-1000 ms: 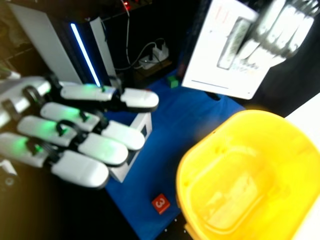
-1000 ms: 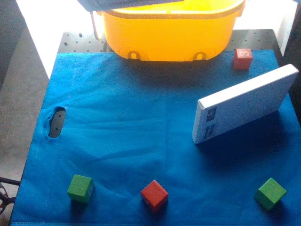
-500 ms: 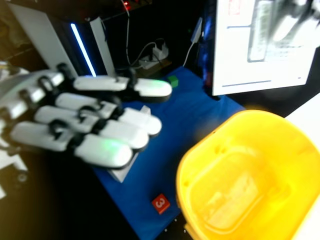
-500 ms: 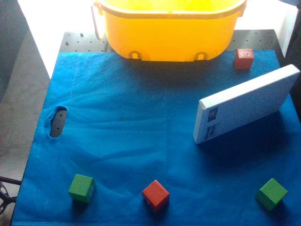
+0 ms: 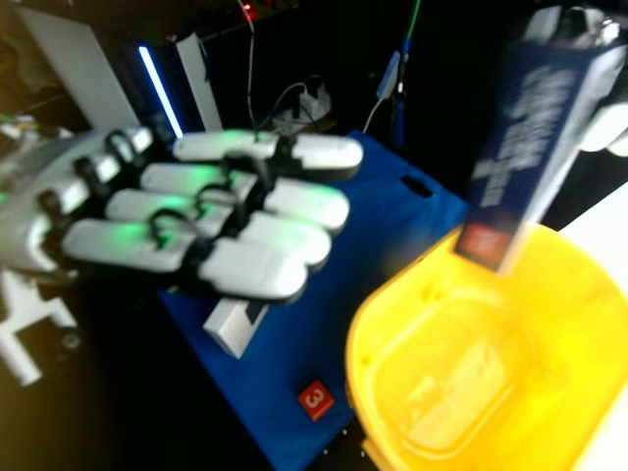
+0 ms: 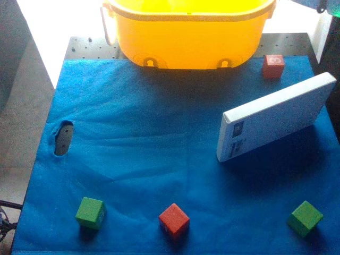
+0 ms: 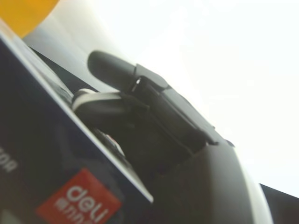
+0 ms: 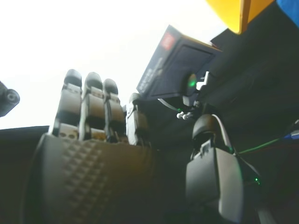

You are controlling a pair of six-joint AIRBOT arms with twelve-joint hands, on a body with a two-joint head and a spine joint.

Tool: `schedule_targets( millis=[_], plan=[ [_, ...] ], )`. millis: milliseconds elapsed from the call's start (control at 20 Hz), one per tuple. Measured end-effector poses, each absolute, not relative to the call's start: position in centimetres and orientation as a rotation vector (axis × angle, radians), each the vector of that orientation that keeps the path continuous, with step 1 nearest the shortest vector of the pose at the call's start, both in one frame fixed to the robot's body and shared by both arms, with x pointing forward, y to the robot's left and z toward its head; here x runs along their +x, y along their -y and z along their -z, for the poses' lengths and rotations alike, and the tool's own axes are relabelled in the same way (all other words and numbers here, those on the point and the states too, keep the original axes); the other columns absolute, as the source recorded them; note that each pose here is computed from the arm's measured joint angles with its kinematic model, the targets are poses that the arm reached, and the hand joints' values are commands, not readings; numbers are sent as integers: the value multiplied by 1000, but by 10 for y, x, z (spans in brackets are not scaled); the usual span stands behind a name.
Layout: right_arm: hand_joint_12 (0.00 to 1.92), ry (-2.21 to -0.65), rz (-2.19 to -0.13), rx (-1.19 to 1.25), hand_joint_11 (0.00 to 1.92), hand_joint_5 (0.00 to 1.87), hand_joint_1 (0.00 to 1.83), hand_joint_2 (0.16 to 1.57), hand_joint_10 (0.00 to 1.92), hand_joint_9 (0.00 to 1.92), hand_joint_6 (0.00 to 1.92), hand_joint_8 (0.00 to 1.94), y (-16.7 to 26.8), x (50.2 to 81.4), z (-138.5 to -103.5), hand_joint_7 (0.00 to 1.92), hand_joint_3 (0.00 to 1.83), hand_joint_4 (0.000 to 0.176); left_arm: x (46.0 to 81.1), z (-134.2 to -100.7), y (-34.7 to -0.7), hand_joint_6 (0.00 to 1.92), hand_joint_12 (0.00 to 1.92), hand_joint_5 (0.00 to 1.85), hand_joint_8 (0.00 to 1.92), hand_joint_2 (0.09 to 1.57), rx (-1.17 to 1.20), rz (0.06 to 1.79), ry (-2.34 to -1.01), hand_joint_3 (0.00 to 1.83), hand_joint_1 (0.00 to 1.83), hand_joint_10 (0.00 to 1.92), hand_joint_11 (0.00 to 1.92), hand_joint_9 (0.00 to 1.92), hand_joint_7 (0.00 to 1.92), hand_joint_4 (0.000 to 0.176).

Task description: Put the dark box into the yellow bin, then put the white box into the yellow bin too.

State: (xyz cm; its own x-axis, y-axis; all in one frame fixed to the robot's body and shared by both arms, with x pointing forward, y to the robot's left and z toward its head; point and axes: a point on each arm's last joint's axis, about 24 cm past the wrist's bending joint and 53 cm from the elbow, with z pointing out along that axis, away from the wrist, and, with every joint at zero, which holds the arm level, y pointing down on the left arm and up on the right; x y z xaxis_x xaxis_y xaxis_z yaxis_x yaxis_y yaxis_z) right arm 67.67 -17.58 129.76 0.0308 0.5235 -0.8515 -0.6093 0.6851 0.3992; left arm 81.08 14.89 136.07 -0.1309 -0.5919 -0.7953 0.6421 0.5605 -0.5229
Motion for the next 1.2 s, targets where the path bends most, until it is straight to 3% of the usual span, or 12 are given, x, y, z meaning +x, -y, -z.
schedule_targets(
  millis=[100, 250, 300, 500, 550, 750, 850, 900, 950, 1050, 1100, 1200],
  plan=[
    [0, -1261, -888, -82, 0, 117, 228, 1052, 11, 108, 8, 2, 173, 676, -1298, 97, 1, 176, 813, -1360, -147, 770, 933, 1067, 698, 1040, 38, 1065, -1333, 0, 1398, 864, 981, 1130, 1122, 0],
    [9, -1249, -906, -82, 21, 98, 211, 1047, 10, 154, 0, 18, 169, 675, -1300, 198, 0, 176, 815, -1363, -140, 734, 865, 1059, 562, 1027, 22, 1093, -1320, 0, 1402, 846, 1069, 1176, 1185, 0],
    [7, -1245, -913, -80, 17, 93, 215, 1033, 7, 149, 0, 19, 169, 676, -1300, 214, 0, 176, 814, -1366, -137, 678, 969, 1023, 801, 1055, 26, 1107, -1309, 0, 1396, 982, 1033, 1105, 1093, 0],
    [5, -1241, -936, -86, 12, 108, 231, 1017, 5, 143, 5, 0, 161, 676, -1300, 116, 0, 171, 817, -1365, -134, 811, 1183, 972, 975, 1096, 9, 1130, -1293, 1, 1374, 1169, 843, 1003, 979, 0],
    [11, -1234, -948, -87, 26, 110, 238, 1015, 0, 130, 5, 0, 158, 675, -1301, 22, 0, 168, 819, -1358, -134, 824, 1126, 993, 944, 1092, 10, 1122, -1304, 0, 1381, 1144, 832, 989, 985, 0],
    [17, -1237, -969, -76, 49, 132, 258, 998, 1, 144, 2, 14, 157, 676, -1300, 216, 0, 176, 829, -1333, -143, 939, 894, 1016, 845, 1074, -51, 1123, -1332, 1, 1385, 988, 843, 1004, 1033, 0],
    [31, -1233, -974, -76, 84, 145, 257, 1004, 2, 148, 5, 0, 156, 675, -1301, 33, 2, 176, 833, -1323, -147, 898, 948, 1020, 1001, 1097, -81, 1136, -1333, 0, 1379, 1108, 793, 929, 955, 0],
    [28, -1231, -979, -76, 80, 143, 267, 1008, 3, 152, 3, 17, 154, 675, -1301, 65, 3, 176, 835, -1317, -149, 813, 1115, 994, 1121, 1120, -99, 1142, -1338, 0, 1375, 1252, 754, 875, 913, 0],
    [27, -1230, -984, -80, 77, 141, 270, 1012, 3, 154, 2, 17, 152, 675, -1300, 67, 4, 176, 836, -1312, -150, 808, 1135, 1002, 1087, 1111, -114, 1153, -1341, 0, 1378, 1216, 740, 902, 932, 0],
    [24, -1225, -990, -85, 84, 140, 260, 1035, 5, 194, 0, 11, 150, 673, -1301, 223, 1, 176, 839, -1303, -152, 859, 886, 997, 945, 1085, -140, 1171, -1349, 0, 1384, 1077, 491, 954, 1032, 0],
    [23, -1224, -991, -85, 83, 145, 252, 1044, 4, 198, 2, 9, 150, 673, -1301, 238, 3, 176, 839, -1300, -151, 804, 918, 1029, 910, 1071, -143, 1177, -1353, 0, 1389, 1009, 712, 1008, 1046, 0],
    [33, -1221, -996, -84, 109, 159, 269, 1050, 3, 200, 6, 3, 149, 673, -1302, 137, 4, 176, 840, -1290, -147, 923, 789, 1005, 898, 1078, -149, 1188, -1368, 0, 1385, 995, 856, 998, 1024, 0]
  ],
)
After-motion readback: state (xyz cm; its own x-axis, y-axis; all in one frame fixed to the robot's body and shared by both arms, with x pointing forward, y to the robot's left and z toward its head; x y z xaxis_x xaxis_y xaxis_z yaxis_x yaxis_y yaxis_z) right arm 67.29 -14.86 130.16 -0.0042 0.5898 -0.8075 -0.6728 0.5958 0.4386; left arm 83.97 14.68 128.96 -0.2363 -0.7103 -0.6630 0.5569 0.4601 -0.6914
